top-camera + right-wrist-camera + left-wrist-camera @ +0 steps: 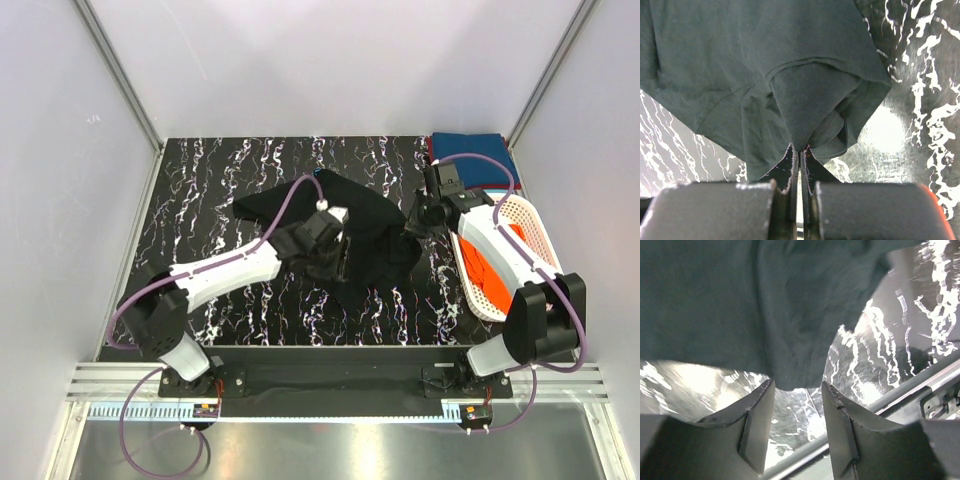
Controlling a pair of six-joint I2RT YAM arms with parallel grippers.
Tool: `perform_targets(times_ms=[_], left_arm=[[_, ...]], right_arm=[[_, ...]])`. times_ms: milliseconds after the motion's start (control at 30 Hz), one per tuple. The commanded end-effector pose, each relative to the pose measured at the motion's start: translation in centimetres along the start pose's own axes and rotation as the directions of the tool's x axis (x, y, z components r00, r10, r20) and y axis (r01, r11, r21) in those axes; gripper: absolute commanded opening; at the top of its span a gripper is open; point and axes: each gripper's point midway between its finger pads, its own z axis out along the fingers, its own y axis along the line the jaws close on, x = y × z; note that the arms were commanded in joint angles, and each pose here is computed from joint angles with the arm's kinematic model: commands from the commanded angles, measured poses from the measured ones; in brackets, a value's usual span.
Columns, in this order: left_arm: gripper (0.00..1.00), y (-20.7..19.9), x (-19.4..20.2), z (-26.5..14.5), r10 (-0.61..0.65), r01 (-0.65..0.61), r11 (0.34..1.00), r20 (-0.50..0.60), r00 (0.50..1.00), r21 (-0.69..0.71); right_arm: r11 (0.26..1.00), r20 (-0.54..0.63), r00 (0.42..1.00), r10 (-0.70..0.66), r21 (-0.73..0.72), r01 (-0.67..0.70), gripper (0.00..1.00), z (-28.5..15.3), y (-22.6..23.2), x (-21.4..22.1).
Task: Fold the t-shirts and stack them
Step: Flatten the tshirt out
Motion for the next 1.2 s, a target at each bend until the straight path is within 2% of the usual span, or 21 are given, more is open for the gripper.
perform_targets(times_ms=[0, 33, 333, 500, 700, 767, 833, 1000, 1167], left_arm=[[0.48, -0.8, 1.5, 1.5, -0.241, 0.241, 0.97, 0.015, 0.97, -0.006], [0.51, -1.2, 2.1, 1.6, -0.257, 0.257, 0.966, 0.01, 0.966, -0.002], [0.52, -2.1, 6.7, 2.5, -0.367, 0.367, 0.93, -0.003, 0.93, -0.008], [0.6, -2.4, 6.8, 3.0, -0.463, 0.461, 0.886, 0.069, 0.883, 0.043], [0.58, -1.7, 8.2, 4.3, -0.514, 0.515, 0.857, 0.046, 0.856, 0.002], [0.52, -2.1, 8.1, 4.7, -0.505, 0.505, 0.863, 0.055, 0.862, 0.011], [0.5, -2.2, 8.4, 4.9, -0.478, 0.479, 0.878, 0.065, 0.876, -0.002], [0.44, -1.9, 9.7, 5.8, -0.48, 0.481, 0.876, 0.021, 0.877, -0.039], [0.45, -1.4, 9.6, 6.3, -0.466, 0.469, 0.881, 0.048, 0.883, -0.064]], right_arm=[[0.999, 0.029, 0.999, 0.027, -0.045, -0.026, 0.0, -0.9, 0.5, -0.2], [0.998, 0.032, 0.999, 0.03, -0.049, -0.028, 0.0, -1.0, 0.6, -0.1], [0.999, 0.042, 0.999, 0.034, -0.043, -0.033, 0.0, -1.3, 0.2, 0.1], [0.998, 0.049, 0.998, 0.034, -0.046, -0.032, 0.0, -1.4, 0.2, 0.2], [0.999, 0.067, 0.997, 0.033, -0.035, -0.031, 0.0, -1.7, -0.2, 0.2], [0.999, 0.068, 0.997, 0.028, -0.04, -0.026, 0.0, -1.8, -0.1, 0.2], [0.999, 0.067, 0.997, 0.033, -0.04, -0.03, 0.0, -1.6, -0.2, 0.2], [0.999, 0.074, 0.997, 0.024, -0.035, -0.021, 0.0, -1.7, -0.3, 0.2], [0.999, 0.078, 0.996, 0.033, -0.035, -0.03, 0.0, -1.9, -0.5, 0.4]])
